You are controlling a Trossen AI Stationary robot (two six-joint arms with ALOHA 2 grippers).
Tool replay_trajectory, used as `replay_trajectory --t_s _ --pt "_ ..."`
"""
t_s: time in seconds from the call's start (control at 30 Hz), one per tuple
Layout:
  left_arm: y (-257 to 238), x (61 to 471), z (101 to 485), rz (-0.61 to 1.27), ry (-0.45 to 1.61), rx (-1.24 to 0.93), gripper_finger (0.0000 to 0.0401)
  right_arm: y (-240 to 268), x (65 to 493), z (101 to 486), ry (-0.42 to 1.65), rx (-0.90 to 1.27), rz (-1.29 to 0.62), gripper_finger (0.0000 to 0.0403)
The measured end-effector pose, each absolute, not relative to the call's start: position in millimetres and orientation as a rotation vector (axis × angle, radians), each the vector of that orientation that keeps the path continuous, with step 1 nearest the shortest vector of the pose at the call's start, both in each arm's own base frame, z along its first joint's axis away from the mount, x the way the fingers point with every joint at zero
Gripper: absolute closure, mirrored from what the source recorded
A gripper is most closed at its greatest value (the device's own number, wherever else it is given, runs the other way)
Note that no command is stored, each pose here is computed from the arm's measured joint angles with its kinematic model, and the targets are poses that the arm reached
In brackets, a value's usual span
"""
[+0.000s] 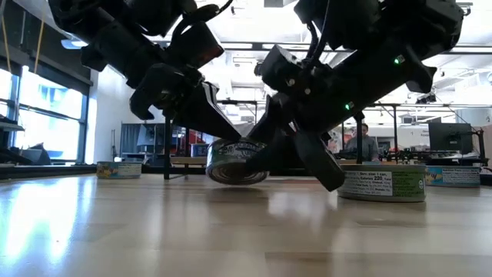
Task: Stack canned seafood by type on shelf
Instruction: Put the light green tuna can on the shelf and align it with the other light green tuna can
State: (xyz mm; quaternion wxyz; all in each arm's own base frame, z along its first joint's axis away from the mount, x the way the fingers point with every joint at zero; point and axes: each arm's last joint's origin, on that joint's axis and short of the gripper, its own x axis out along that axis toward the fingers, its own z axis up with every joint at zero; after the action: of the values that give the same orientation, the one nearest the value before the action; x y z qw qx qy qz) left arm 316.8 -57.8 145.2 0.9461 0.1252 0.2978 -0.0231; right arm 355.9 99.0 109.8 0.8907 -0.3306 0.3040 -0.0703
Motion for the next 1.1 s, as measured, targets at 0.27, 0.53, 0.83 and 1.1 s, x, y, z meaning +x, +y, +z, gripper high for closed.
replay_trajectory --t_s 0.27,0.53,0.83,1.1 --pt "-58 289 179 0.064 0.683 0.244 0.0397 107 361 136 0.761 -0.655 -0.157 0.0294" --pt "-65 247 163 0.226 0.701 0.146 0.0397 67 353 209 1.152 -0.613 -0.401 0.0294" --pt "-83 224 141 0.251 0.503 0.035 0.0397 -27 349 213 1.347 -0.469 -0.634 0.0294" --pt "-90 217 141 0.284 0.419 0.032 0.0396 -73 339 203 1.412 -0.309 -0.66 0.0294"
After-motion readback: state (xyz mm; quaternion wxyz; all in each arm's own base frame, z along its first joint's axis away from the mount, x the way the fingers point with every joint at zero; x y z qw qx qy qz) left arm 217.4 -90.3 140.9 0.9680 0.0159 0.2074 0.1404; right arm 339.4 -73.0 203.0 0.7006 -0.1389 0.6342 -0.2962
